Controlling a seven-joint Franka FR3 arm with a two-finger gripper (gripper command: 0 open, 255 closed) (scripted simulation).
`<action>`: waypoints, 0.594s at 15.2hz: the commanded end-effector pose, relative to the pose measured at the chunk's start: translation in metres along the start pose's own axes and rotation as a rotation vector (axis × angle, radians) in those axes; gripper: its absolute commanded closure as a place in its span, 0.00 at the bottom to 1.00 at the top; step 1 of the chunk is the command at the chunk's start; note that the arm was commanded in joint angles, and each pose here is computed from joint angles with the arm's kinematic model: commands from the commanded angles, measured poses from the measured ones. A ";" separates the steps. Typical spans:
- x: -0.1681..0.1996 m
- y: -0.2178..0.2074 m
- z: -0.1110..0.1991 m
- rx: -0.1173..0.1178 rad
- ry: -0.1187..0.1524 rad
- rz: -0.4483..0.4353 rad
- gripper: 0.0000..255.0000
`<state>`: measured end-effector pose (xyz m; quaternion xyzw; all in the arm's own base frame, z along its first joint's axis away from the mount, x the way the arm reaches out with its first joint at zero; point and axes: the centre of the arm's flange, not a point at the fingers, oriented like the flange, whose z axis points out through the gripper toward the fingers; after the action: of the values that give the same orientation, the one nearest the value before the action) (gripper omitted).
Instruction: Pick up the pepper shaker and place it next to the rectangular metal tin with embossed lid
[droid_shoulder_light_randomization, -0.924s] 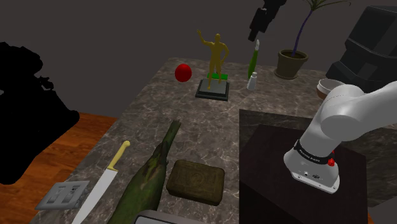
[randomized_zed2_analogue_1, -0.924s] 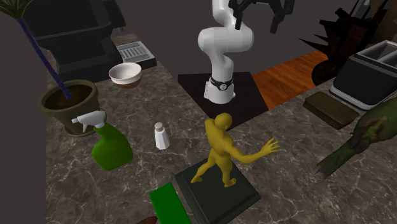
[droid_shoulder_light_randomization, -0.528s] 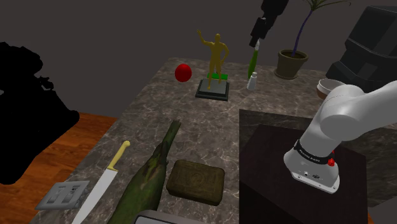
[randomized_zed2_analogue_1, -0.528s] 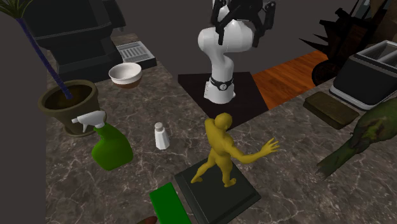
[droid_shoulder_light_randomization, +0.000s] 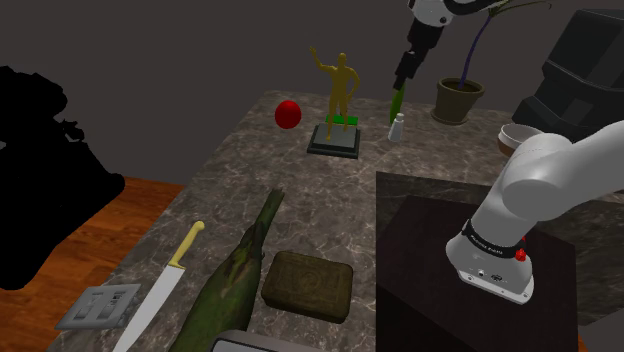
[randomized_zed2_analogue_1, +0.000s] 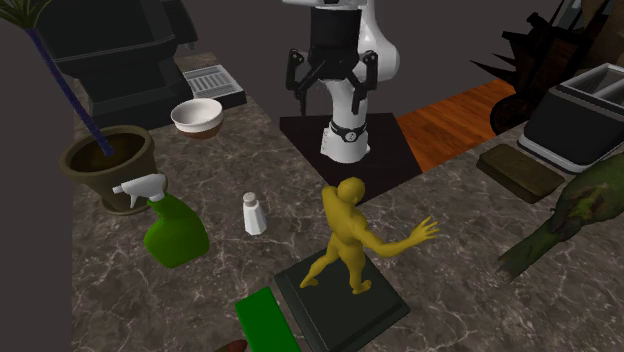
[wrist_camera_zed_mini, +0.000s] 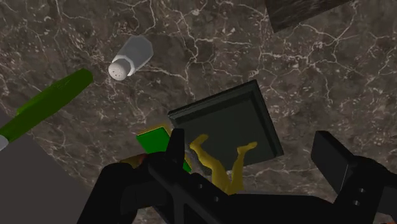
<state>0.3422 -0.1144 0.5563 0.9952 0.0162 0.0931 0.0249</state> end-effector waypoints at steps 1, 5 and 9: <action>0.001 0.023 0.020 0.011 -0.011 -0.006 0.00; 0.002 0.063 0.059 0.033 -0.033 -0.015 0.00; 0.004 0.101 0.098 0.056 -0.055 -0.025 0.00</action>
<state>0.3651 -0.2062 0.4748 0.9973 0.0287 0.0678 0.0006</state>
